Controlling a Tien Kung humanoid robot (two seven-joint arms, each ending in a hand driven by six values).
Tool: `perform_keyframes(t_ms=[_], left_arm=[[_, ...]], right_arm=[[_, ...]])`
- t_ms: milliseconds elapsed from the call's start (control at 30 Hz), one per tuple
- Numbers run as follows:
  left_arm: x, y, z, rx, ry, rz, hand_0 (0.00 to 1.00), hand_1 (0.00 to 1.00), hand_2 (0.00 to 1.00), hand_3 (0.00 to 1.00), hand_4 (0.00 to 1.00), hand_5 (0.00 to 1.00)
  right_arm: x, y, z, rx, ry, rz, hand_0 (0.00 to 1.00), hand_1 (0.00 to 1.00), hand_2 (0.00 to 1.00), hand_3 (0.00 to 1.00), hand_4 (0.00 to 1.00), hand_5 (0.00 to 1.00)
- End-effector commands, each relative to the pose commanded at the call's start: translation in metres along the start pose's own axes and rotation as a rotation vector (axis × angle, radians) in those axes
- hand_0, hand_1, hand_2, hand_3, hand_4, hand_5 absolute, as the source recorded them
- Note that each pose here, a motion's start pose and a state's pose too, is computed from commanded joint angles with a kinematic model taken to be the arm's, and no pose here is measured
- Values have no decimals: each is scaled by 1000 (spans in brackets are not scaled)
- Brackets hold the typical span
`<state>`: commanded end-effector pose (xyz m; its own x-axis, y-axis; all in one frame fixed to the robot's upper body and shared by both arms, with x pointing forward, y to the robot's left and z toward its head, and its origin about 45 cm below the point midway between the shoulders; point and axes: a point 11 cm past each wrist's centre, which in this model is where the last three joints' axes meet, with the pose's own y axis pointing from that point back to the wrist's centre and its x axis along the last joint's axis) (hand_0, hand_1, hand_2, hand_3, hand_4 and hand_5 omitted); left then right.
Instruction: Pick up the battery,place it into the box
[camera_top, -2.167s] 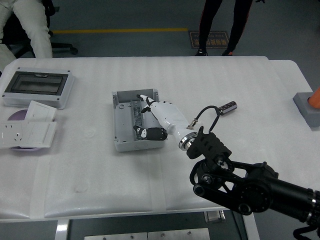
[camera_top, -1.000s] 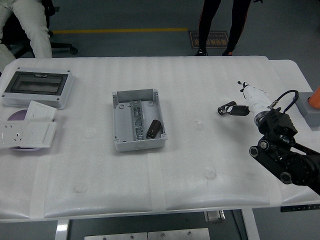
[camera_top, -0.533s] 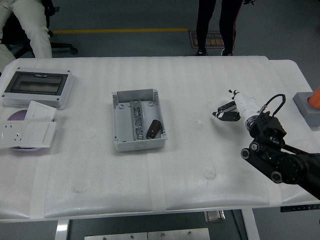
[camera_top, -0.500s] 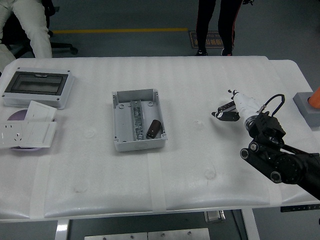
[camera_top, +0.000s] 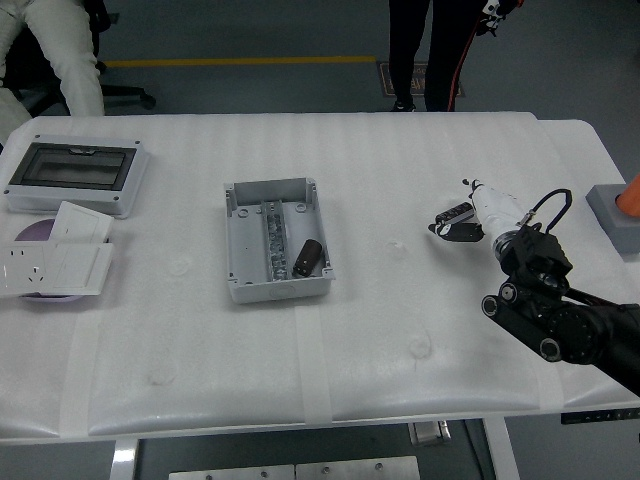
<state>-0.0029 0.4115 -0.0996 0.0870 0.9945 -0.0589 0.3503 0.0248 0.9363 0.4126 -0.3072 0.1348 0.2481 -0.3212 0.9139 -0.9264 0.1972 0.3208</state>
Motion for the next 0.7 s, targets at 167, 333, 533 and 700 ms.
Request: perform_keyframes(t_ms=[167, 333, 533, 700], left_arm=[[0, 0, 1, -5, 0, 2, 361, 556, 417, 365, 2, 2], [0, 0, 2, -13, -1, 6, 360, 556, 419, 366, 2, 2], [0, -1, 2, -16, -2, 8, 359, 554, 422, 367, 2, 2], [0, -1, 2, -19, -2, 12, 359, 554, 422, 367, 2, 2]], right_arm=[[0, 0, -2, 1, 1, 4, 875, 713, 764, 891, 901, 459], [-1, 0, -4, 2, -2, 11, 861, 709, 750, 875, 881, 432], [-3, 0, -3, -1, 1, 14, 830, 686, 705, 832, 773, 332], [-4, 1, -2, 1, -3, 21, 830, 686, 705, 832, 773, 332]])
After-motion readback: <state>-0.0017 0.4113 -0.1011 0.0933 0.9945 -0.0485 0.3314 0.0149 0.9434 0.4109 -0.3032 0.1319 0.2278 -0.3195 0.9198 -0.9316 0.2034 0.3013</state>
